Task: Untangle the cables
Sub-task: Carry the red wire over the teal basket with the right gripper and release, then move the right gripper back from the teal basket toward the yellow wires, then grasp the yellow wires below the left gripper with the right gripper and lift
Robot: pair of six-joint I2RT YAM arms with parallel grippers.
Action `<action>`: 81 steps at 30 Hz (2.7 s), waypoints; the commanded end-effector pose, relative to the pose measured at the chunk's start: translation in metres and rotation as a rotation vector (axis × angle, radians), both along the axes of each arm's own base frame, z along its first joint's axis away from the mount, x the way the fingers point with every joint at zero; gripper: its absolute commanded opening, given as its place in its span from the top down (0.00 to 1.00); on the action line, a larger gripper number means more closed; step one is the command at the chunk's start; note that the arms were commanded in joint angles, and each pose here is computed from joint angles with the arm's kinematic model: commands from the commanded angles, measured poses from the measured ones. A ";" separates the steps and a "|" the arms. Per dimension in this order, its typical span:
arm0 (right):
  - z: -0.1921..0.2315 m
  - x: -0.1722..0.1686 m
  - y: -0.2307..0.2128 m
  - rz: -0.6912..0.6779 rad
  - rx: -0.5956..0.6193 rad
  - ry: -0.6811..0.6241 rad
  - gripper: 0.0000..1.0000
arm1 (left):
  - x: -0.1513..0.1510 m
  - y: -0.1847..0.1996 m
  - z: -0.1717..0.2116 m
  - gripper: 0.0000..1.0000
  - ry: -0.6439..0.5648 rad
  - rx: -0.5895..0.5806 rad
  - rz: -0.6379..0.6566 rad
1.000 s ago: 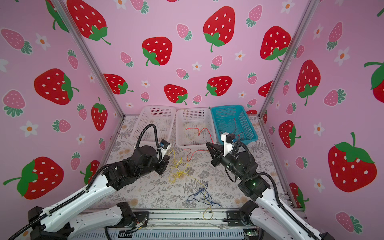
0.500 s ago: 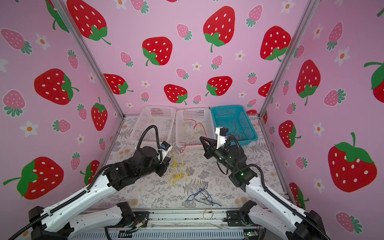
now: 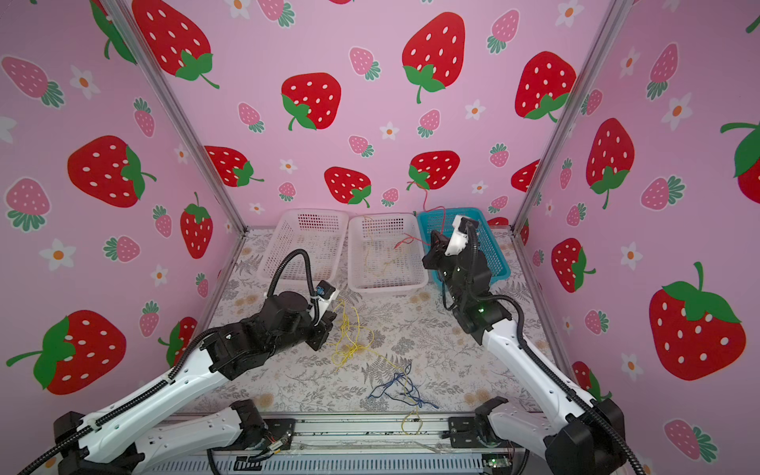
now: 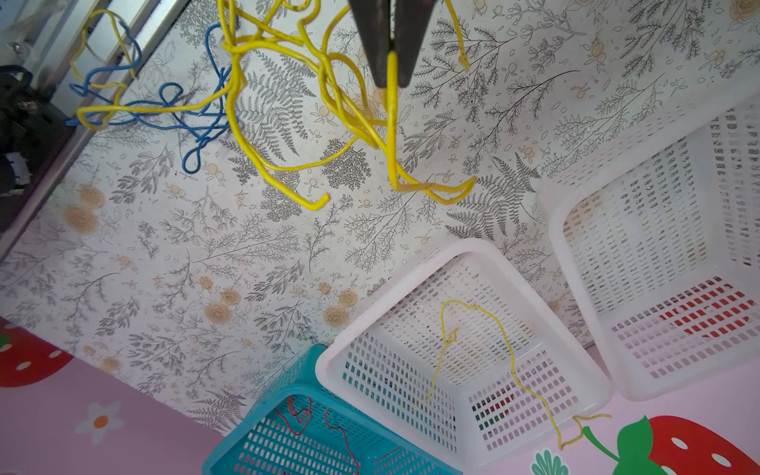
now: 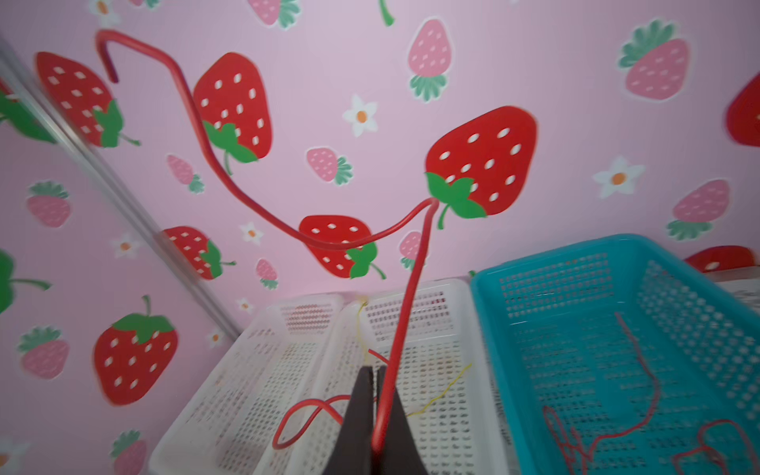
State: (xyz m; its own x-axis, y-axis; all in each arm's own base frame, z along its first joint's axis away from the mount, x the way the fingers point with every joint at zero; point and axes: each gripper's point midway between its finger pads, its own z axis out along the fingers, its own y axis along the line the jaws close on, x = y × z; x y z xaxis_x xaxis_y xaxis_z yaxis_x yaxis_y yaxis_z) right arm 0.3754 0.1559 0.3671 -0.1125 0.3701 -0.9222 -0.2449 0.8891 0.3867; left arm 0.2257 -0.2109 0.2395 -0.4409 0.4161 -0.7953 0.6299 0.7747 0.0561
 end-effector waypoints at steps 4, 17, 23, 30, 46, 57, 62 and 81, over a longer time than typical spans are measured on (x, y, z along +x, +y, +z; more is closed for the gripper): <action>-0.035 0.046 -0.070 -0.252 -0.042 0.150 1.00 | 0.010 0.016 0.009 1.00 -0.068 0.021 0.080; -0.148 0.134 -0.125 -0.410 -0.103 0.444 1.00 | 0.010 0.023 0.013 1.00 -0.094 0.019 0.106; -0.166 0.137 -0.130 -0.419 -0.113 0.484 0.95 | 0.010 0.022 0.010 1.00 -0.087 0.024 0.100; -0.156 0.137 -0.126 -0.396 -0.096 0.468 0.63 | 0.010 0.022 0.010 1.00 -0.084 0.025 0.099; -0.118 0.106 -0.115 -0.328 -0.047 0.418 0.35 | 0.011 0.020 0.009 1.00 -0.075 0.022 0.092; -0.064 -0.038 0.074 0.571 -0.025 0.077 0.34 | 0.013 0.020 0.008 1.00 -0.066 0.015 0.100; -0.081 -0.141 0.137 0.949 -0.105 -0.006 0.34 | 0.015 0.023 0.008 1.00 -0.062 0.018 0.121; -0.110 -0.215 0.219 0.919 -0.347 -0.136 0.57 | 0.018 0.023 0.006 1.00 -0.034 0.007 0.126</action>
